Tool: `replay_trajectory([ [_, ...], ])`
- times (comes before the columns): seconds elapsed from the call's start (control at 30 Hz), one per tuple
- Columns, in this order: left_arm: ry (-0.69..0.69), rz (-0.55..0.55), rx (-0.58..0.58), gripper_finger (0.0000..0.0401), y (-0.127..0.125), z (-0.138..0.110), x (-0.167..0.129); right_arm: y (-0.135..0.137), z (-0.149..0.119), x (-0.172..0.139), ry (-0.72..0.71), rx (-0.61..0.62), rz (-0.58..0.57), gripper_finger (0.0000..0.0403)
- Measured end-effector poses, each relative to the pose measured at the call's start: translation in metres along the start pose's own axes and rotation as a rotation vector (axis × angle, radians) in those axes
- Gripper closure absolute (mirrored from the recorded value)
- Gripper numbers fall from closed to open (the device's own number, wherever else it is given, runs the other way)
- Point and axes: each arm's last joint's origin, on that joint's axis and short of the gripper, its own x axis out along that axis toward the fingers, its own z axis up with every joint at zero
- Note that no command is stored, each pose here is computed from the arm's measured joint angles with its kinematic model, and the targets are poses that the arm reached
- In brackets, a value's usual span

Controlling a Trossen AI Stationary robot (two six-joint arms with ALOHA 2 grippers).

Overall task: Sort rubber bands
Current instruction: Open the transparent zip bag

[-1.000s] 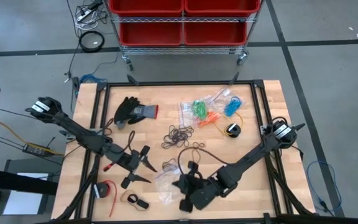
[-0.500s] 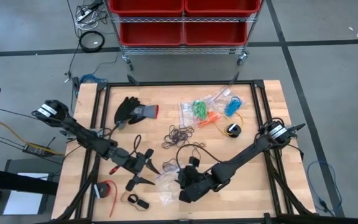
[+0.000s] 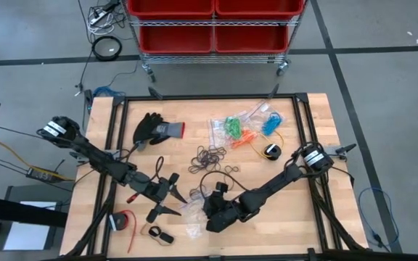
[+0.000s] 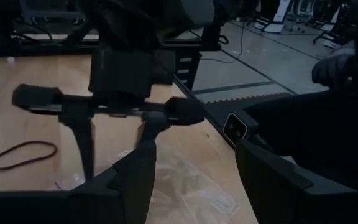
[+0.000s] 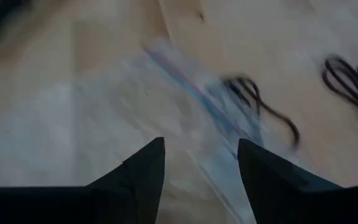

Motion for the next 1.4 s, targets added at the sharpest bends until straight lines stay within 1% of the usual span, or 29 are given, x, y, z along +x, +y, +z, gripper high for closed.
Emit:
replay_trajectory([
  [0.13, 0.0, 0.0, 0.0, 0.0173, 0.0, 0.0, 0.0, -0.003, -0.001, 0.004, 0.038, 0.0, 0.029, 0.0213],
  [0.33, -0.002, 0.0, 0.001, 0.0173, 0.0, 0.0, 0.0, -0.009, 0.001, 0.008, 0.06, 0.01, 0.028, 0.0217],
  [0.47, -0.002, 0.0, 0.001, 0.0173, 0.0, 0.0, 0.0, -0.011, -0.008, 0.018, 0.109, 0.019, 0.022, 0.0223],
  [0.57, -0.003, -0.001, 0.0, 0.0173, 0.0, 0.0, 0.0, -0.009, -0.012, 0.024, 0.115, 0.039, 0.04, 0.023],
  [0.63, -0.002, -0.001, 0.0, 0.0173, 0.0, 0.0, 0.0, -0.007, -0.013, 0.028, 0.098, 0.058, 0.028, 0.0237],
  [0.7, -0.002, 0.0, -0.004, 0.0173, 0.0, 0.0, 0.0, -0.007, -0.014, 0.028, 0.099, 0.058, 0.028, 0.0252],
  [0.77, -0.002, 0.0, -0.005, 0.0173, 0.0, 0.0, 0.0, -0.006, -0.013, 0.026, 0.095, 0.053, 0.033, 0.0279],
  [0.93, 0.0, 0.0, -0.008, 0.0173, 0.0, 0.0, 0.0, -0.002, -0.011, 0.013, 0.096, 0.007, 0.054, 0.0382],
  [0.97, -0.001, 0.0, -0.008, 0.0173, 0.0, 0.0, 0.0, -0.001, -0.01, 0.01, 0.091, -0.006, 0.057, 0.0392],
  [1.13, -0.001, 0.0, -0.033, 0.0173, 0.0, 0.0, 0.0, 0.008, 0.001, -0.006, 0.024, -0.031, 0.039, 0.0389],
  [1.27, -0.008, -0.001, -0.057, 0.0173, 0.0, 0.001, 0.0, 0.02, 0.013, -0.018, -0.014, -0.107, 0.04, 0.0401],
  [1.4, -0.029, -0.005, -0.061, 0.0173, 0.0, 0.003, 0.0, 0.029, 0.024, -0.033, -0.027, -0.185, 0.005, 0.0401],
])
